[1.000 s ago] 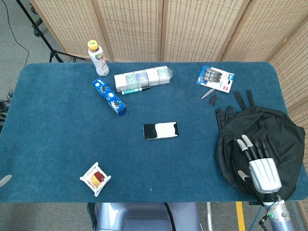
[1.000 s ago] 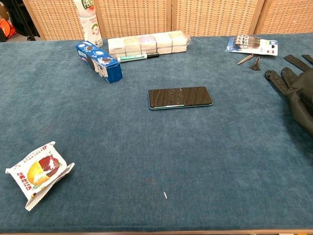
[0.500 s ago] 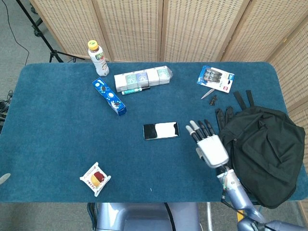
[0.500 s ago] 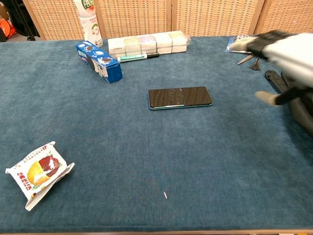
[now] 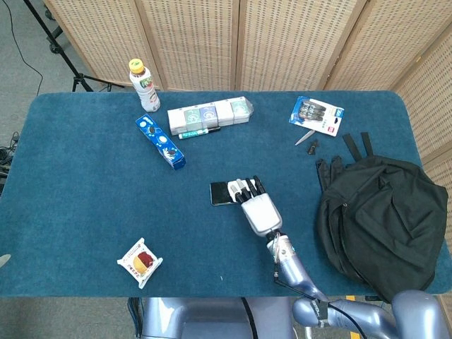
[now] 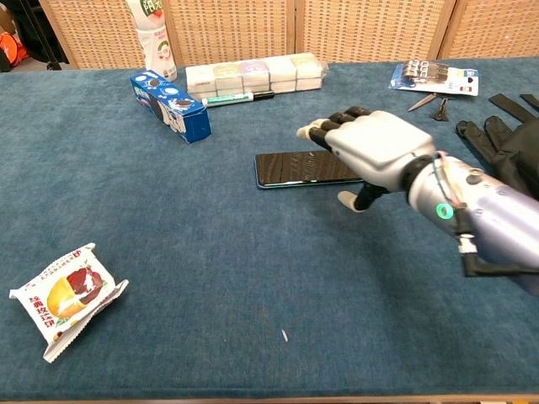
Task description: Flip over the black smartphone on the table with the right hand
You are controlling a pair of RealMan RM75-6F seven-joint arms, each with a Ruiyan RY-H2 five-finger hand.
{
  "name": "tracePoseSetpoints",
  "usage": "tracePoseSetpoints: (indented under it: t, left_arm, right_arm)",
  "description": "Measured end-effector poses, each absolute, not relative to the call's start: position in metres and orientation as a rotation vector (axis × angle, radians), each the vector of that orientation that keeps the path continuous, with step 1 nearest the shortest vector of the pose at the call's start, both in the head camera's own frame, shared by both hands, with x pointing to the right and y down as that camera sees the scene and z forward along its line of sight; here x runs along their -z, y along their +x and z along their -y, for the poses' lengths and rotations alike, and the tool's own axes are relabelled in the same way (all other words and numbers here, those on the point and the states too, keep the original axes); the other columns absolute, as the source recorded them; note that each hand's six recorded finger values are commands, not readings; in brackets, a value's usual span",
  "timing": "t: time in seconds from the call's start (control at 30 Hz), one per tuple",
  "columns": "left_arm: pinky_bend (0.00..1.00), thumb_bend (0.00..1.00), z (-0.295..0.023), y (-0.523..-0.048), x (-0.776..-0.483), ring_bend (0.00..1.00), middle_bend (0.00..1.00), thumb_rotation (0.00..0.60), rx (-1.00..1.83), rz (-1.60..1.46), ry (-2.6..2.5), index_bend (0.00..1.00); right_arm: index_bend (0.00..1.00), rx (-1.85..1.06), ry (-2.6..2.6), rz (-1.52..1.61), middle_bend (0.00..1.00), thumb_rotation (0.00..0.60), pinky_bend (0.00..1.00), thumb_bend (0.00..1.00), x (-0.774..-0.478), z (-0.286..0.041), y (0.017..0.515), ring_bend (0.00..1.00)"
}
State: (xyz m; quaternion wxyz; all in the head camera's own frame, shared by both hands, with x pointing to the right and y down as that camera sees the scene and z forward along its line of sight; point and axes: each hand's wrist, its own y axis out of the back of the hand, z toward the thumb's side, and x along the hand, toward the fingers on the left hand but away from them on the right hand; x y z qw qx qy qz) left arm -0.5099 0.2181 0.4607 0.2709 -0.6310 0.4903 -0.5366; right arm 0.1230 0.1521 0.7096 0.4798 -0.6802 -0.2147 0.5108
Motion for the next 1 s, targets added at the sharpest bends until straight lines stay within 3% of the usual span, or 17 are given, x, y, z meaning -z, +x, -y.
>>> tracePoseSetpoints:
  t: [0.63, 1.0]
  left_arm:
    - [0.0, 0.0, -0.214, -0.512, -0.464, 0.0, 0.0, 0.6, 1.464, -1.318, -1.709, 0.0]
    - [0.0, 0.0, -0.212, -0.513, -0.466, 0.0, 0.0, 0.6, 1.474, -1.319, -1.71, 0.0]
  right_arm:
    - [0.0, -1.323, -1.557, 0.456, 0.0, 0.6, 0.0, 0.39, -0.74, -0.126, 0.107, 0.0]
    - [0.0, -1.325, -1.57, 0.44, 0.0, 0.6, 0.0, 0.39, -0.751, -0.129, 0.101, 0.0]
